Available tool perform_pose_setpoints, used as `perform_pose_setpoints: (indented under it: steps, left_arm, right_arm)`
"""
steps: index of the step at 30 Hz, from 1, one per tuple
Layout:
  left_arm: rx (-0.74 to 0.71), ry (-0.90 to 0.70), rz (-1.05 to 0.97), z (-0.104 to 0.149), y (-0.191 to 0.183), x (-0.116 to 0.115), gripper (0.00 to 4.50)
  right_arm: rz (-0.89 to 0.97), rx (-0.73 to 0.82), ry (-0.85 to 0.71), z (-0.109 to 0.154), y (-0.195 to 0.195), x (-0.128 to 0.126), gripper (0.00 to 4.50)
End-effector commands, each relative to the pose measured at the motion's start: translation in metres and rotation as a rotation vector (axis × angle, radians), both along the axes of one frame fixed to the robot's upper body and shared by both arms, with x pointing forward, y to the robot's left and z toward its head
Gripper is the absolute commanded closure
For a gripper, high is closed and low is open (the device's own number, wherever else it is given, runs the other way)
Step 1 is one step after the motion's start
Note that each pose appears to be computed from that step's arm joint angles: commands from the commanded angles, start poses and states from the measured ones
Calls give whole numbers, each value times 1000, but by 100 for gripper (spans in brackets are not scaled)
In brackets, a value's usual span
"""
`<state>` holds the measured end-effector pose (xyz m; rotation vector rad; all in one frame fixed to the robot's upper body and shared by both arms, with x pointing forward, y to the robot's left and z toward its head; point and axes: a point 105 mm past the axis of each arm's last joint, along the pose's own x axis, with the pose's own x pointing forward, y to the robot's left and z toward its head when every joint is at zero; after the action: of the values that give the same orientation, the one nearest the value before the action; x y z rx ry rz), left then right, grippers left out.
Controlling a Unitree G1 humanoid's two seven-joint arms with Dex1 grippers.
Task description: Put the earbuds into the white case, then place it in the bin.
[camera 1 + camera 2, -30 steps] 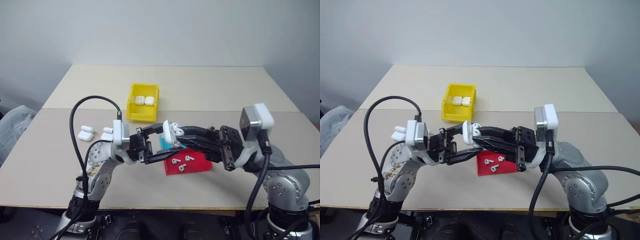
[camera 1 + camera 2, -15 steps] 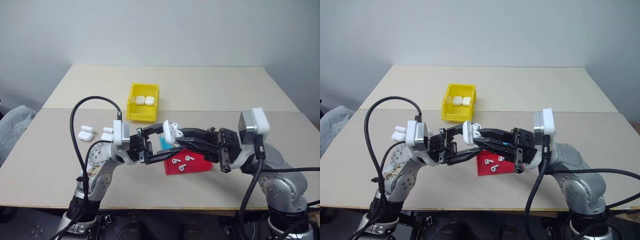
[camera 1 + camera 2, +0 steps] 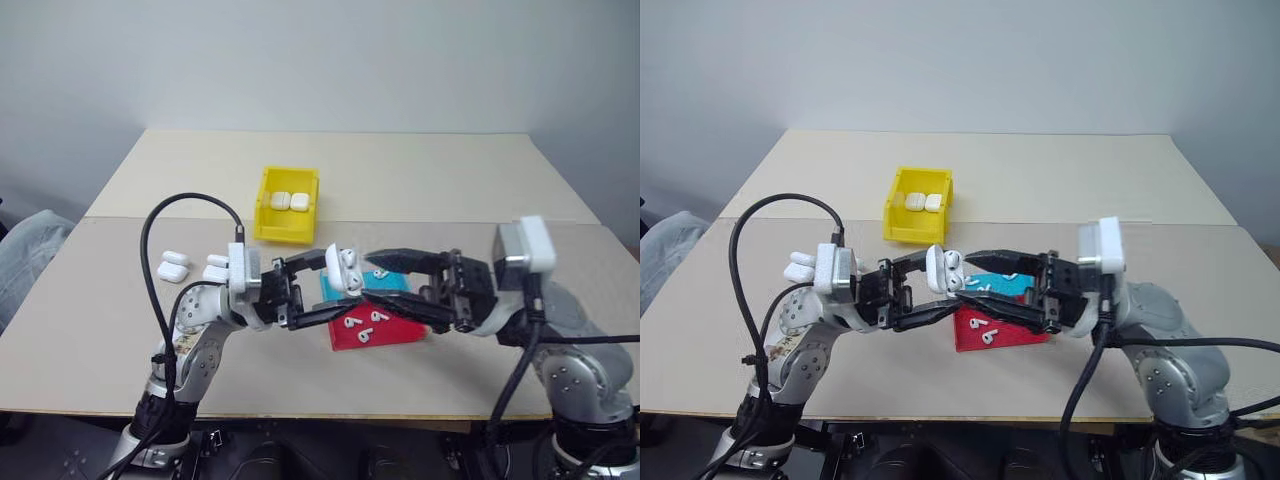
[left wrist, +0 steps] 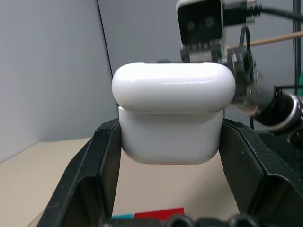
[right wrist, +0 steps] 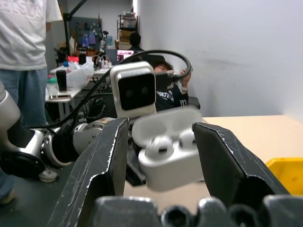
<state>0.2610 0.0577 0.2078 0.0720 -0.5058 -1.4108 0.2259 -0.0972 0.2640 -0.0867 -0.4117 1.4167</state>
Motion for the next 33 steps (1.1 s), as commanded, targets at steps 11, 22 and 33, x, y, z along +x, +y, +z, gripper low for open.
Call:
perform_pose_setpoints:
  steps: [11,22,33]
  left_arm:
    - [11,-92,10,5,-40,18,172]
    - [-10,-108,1,10,-37,14,172]
    - [-13,-99,40,9,-28,18,172]
  right_arm:
    - [-38,-330,-161,39,37,16,447]
    - [-92,-553,-220,8,33,29,447]
    - [-105,-407,-268,40,17,26,447]
